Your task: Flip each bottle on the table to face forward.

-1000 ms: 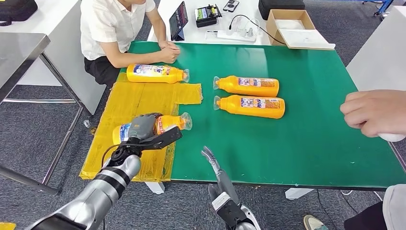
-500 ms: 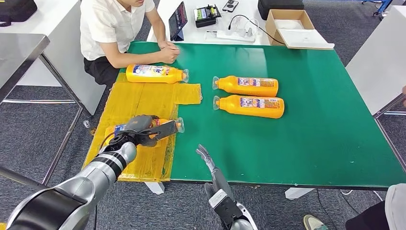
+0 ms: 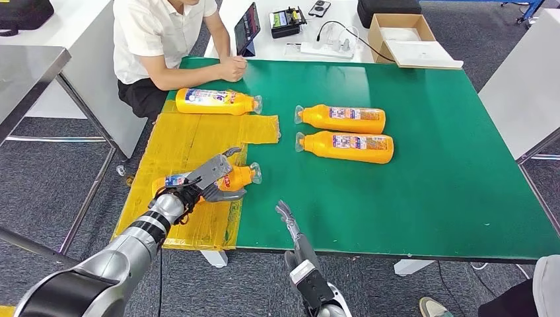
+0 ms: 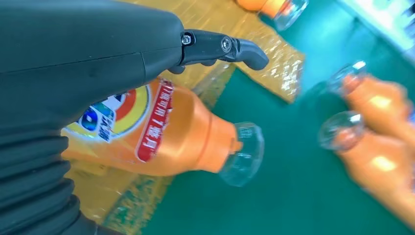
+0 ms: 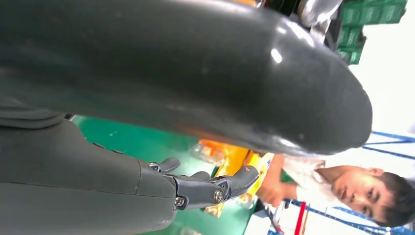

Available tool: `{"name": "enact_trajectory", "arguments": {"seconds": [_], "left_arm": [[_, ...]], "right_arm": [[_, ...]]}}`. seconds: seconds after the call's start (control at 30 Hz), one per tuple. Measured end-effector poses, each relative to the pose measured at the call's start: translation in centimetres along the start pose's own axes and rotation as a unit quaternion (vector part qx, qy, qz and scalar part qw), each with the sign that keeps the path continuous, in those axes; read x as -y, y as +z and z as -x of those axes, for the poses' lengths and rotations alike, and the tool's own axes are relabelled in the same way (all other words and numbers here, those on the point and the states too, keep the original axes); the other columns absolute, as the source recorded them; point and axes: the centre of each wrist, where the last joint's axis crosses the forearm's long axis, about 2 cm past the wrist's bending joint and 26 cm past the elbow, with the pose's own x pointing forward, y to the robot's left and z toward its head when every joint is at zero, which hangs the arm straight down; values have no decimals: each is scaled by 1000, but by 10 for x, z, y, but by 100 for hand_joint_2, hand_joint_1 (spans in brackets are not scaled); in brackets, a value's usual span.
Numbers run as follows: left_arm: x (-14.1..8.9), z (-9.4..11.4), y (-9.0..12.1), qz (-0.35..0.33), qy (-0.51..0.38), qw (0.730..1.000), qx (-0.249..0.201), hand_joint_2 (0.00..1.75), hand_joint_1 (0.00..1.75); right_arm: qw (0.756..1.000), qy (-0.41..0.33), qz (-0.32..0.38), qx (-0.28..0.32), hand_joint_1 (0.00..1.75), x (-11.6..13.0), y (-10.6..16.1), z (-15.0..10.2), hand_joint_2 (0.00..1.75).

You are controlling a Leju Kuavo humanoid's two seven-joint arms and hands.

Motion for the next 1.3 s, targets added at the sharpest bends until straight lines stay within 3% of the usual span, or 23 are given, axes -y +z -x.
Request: {"name": "enact_trajectory", "arguments": {"seconds": [0.13, 0.27, 0.47, 0.6, 0.77, 0.93, 1.13, 1.3], "left_arm": [[22, -3, 11, -57, 115, 988, 82, 175, 0], [39, -13, 36, -120, 213, 957, 157, 175, 0], [42, -36, 71, -184, 220, 930, 228, 175, 0], [41, -48, 83, -217, 242, 911, 255, 175, 0], [40, -56, 94, -253, 232, 902, 262, 175, 0], [39, -60, 97, -267, 223, 899, 267, 175, 0], [54, -64, 103, -296, 197, 896, 267, 175, 0], [65, -70, 105, -297, 188, 896, 271, 175, 0]], "right_arm": [[1000, 21, 17, -8, 0, 0, 7, 3, 0], [998, 53, 40, -16, 0, 5, 20, 5, 0], [993, 105, 55, -21, 0, 22, 33, 7, 0], [968, 239, 61, -41, 0, 48, 42, 11, 175], [926, 365, 77, -58, 0, 113, 51, 19, 175], [904, 411, 90, -73, 0, 137, 55, 20, 175], [824, 544, 81, -137, 0, 194, 54, 28, 175], [776, 599, 40, -193, 0, 232, 44, 41, 175]]}}
